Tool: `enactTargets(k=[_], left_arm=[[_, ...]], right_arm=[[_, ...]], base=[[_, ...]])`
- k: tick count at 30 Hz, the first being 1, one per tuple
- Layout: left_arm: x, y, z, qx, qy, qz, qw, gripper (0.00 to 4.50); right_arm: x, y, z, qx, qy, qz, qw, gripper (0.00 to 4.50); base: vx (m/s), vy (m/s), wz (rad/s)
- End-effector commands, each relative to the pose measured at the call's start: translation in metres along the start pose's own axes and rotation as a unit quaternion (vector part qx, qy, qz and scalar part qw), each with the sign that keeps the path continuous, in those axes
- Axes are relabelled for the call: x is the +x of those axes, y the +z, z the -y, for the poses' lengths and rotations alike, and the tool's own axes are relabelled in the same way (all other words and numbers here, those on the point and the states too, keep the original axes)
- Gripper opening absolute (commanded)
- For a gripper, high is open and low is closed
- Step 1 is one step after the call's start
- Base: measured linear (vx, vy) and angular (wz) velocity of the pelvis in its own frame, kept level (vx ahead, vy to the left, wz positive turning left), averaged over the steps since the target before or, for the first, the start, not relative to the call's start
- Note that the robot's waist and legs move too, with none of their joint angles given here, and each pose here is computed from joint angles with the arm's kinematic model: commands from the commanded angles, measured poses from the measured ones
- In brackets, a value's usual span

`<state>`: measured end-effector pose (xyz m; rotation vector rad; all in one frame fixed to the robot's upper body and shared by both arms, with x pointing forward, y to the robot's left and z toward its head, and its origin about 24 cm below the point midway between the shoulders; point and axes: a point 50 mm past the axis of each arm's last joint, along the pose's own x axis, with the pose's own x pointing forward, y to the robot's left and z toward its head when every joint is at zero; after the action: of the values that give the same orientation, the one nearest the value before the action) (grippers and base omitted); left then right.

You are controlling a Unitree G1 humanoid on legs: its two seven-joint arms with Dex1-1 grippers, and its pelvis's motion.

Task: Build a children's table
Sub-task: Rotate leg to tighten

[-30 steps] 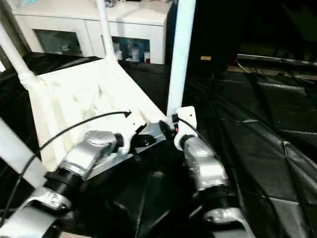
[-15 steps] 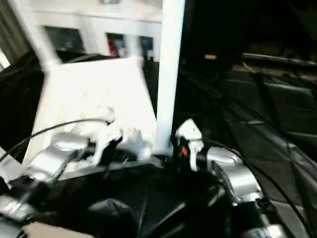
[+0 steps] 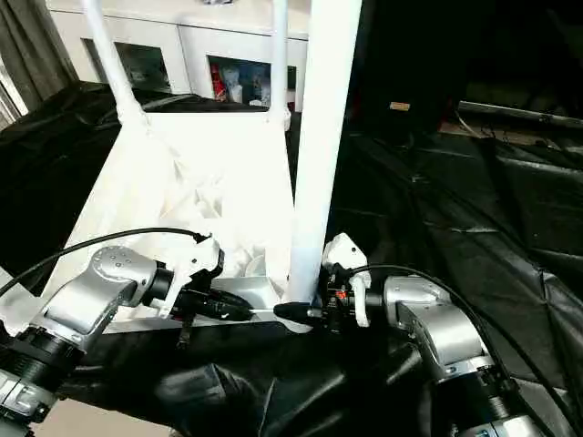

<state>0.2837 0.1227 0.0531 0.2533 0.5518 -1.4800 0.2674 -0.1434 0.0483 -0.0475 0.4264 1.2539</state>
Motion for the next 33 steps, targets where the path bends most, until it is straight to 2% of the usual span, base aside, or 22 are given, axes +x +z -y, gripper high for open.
enactTargets(k=[1,4,7,9,10,11,12,13,14,16,19,23,26,27,29,30,33], left_arm=[[0.01,0.005,0.004,0.006,-0.01,0.014,1.0,0.0],[0.012,0.005,-0.002,0.001,0.026,0.013,1.0,0.0],[0.015,0.005,-0.013,-0.009,0.088,0.01,0.996,0.0],[0.022,0.012,-0.027,-0.024,0.162,0.016,0.986,0.0],[0.022,0.013,-0.028,-0.026,0.168,0.017,0.985,0.0],[0.027,0.017,-0.033,-0.033,0.192,0.022,0.981,0.0],[0.027,0.017,-0.033,-0.033,0.192,0.022,0.981,0.0],[0.03,0.019,-0.034,-0.036,0.201,0.024,0.979,0.0],[0.037,0.025,-0.039,-0.043,0.228,0.031,0.972,0.0],[0.045,0.031,-0.042,-0.045,0.249,0.037,0.967,0.0],[0.059,0.039,-0.041,-0.044,0.252,0.047,0.966,0.0],[0.067,0.043,-0.037,-0.038,0.238,0.049,0.969,0.0],[0.067,0.042,-0.036,-0.038,0.232,0.049,0.971,0.0],[0.066,0.04,-0.035,-0.035,0.224,0.049,0.973,0.0],[0.064,0.037,-0.034,-0.029,0.207,0.048,0.977,0.0],[0.061,0.033,-0.031,-0.026,0.19,0.046,0.98,0.0],[0.057,0.03,-0.029,-0.022,0.174,0.042,0.984,0.0]], right_arm=[[0.012,0.003,-0.009,-0.01,0.042,-0.004,0.999,2.69],[0.015,0.0,-0.006,-0.006,0.018,0.003,1.0,2.65],[0.021,-0.005,0.004,0.006,-0.058,0.009,0.998,2.62],[0.028,-0.011,0.015,0.033,-0.143,0.014,0.989,2.59],[0.028,-0.011,0.015,0.036,-0.15,0.015,0.988,2.58],[0.032,-0.013,0.02,0.056,-0.194,0.022,0.979,2.57],[0.032,-0.013,0.02,0.056,-0.194,0.022,0.979,2.57],[0.033,-0.014,0.023,0.067,-0.216,0.026,0.974,2.56],[0.038,-0.018,0.03,0.107,-0.288,0.035,0.951,2.56],[0.042,-0.022,0.034,0.145,-0.346,0.037,0.926,2.56],[0.053,-0.026,0.034,0.159,-0.388,0.027,0.908,2.56],[0.066,-0.016,0.03,0.162,-0.369,0.052,0.914,2.56],[0.068,-0.011,0.029,0.162,-0.364,0.067,0.915,2.56],[0.069,-0.008,0.028,0.163,-0.353,0.078,0.918,3.11],[0.07,-0.003,0.027,0.158,-0.333,0.091,0.925,3.25],[0.068,0.0,0.025,0.146,-0.305,0.096,0.936,3.31],[0.064,0.002,0.021,0.129,-0.272,0.088,0.95,3.56]], base=[[0.0,0.0,0.0],[0.0,0.0,0.0],[0.0,0.0,0.0],[0.0,0.0,0.0],[0.0,0.0,0.0],[0.0,0.0,0.0],[-0.054,-0.001,-0.01],[0.0,0.0,0.0],[0.0,0.0,0.0],[0.0,0.0,0.0],[0.0,0.0,0.0],[0.0,0.0,0.0],[0.0,0.0,0.0],[0.0,0.0,0.0],[0.0,0.0,0.0],[0.0,0.0,0.0],[0.0,0.0,0.0]])
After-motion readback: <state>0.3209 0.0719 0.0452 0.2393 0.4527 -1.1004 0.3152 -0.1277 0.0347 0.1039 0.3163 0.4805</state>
